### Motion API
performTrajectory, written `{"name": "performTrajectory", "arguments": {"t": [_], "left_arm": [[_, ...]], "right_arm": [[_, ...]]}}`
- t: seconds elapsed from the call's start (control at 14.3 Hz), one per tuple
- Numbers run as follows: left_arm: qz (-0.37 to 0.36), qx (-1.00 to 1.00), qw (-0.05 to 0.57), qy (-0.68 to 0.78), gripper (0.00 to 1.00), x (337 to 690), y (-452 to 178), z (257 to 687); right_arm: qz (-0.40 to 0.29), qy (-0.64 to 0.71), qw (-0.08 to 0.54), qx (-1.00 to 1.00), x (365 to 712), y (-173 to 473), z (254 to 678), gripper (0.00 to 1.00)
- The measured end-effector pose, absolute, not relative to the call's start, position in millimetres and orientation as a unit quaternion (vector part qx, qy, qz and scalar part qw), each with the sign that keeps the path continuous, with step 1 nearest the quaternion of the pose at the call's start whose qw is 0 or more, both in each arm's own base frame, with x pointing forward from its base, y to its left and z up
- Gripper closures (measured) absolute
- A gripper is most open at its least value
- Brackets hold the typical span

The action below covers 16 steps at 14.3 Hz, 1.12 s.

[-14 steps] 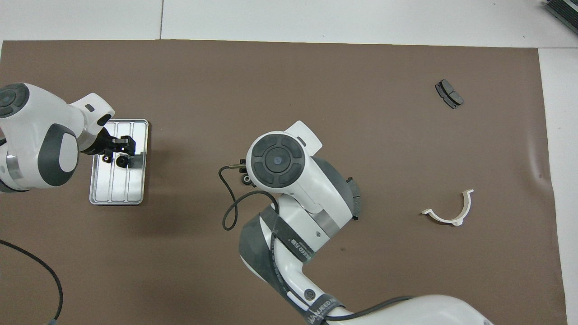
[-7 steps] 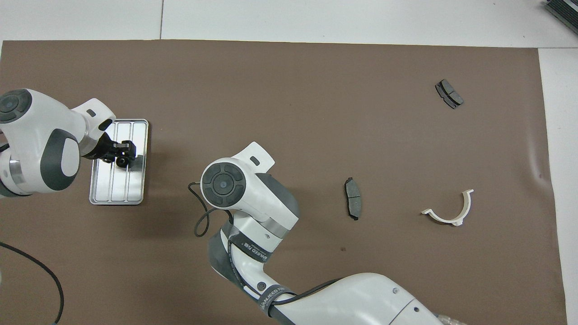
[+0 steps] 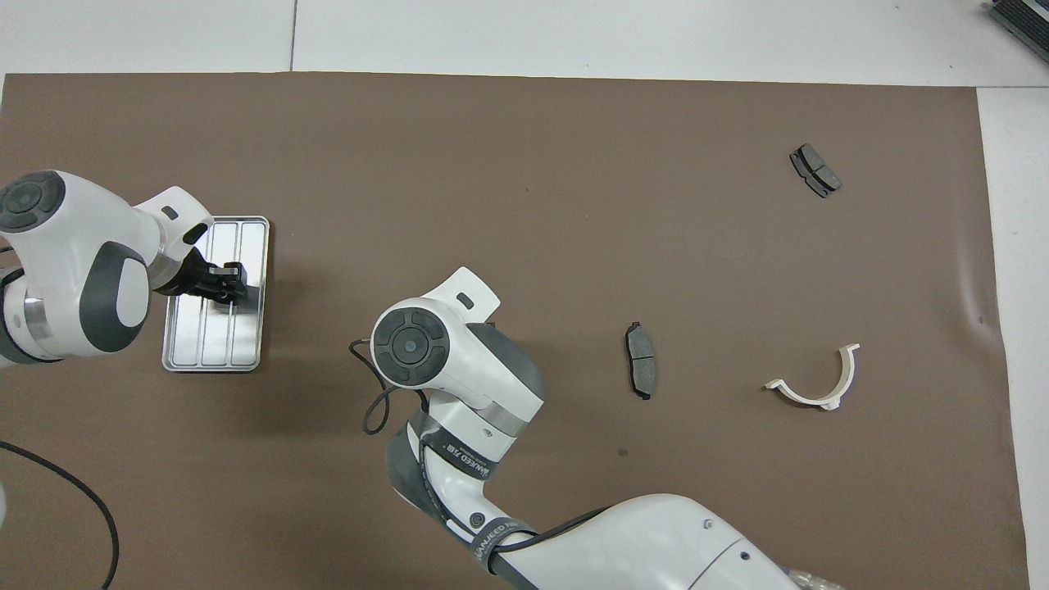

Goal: Place bearing gear from tray to pile
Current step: 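Grasp the gear with the right gripper while the left gripper grasps another gear, then release the gear mid-table with the left gripper while the right gripper carries its gear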

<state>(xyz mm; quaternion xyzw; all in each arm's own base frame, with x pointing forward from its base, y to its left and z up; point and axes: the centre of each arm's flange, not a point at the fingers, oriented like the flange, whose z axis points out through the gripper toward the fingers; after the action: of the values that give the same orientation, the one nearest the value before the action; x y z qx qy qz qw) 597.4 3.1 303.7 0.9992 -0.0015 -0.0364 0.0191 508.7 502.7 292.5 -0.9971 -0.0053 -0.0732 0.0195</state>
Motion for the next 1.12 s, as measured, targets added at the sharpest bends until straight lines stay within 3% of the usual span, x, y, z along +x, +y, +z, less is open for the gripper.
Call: {"name": "performTrajectory", "arguments": {"t": [0.07,0.28,0.49,0.56,0.84,1.12], "left_arm": [[-0.036,0.999,0.019,-0.002,0.65,597.4,3.1,304.3],[-0.030,0.999,0.019,-0.003,0.65,600.0,2.1,311.5],[-0.021,1.000,0.023,-0.007,0.65,613.9,-6.8,337.9],[-0.016,1.000,0.026,-0.004,0.65,619.0,-14.3,348.5],[-0.006,1.000,0.029,0.008,0.65,621.9,-87.1,363.7],[0.000,0.999,0.032,0.016,0.65,608.0,-168.3,358.4]], "right_arm": [[-0.075,-0.006,0.021,-0.997,508.1,501.0,288.1,0.09],[-0.075,-0.006,0.018,-0.997,507.3,498.0,282.3,0.13],[-0.085,-0.014,0.014,-0.996,509.0,496.9,286.5,0.42],[-0.089,-0.016,0.012,-0.996,510.1,496.5,287.9,0.43],[-0.095,-0.021,0.009,-0.995,511.1,496.2,288.6,0.61],[-0.099,-0.026,0.006,-0.995,510.9,496.5,288.8,0.65]]}}
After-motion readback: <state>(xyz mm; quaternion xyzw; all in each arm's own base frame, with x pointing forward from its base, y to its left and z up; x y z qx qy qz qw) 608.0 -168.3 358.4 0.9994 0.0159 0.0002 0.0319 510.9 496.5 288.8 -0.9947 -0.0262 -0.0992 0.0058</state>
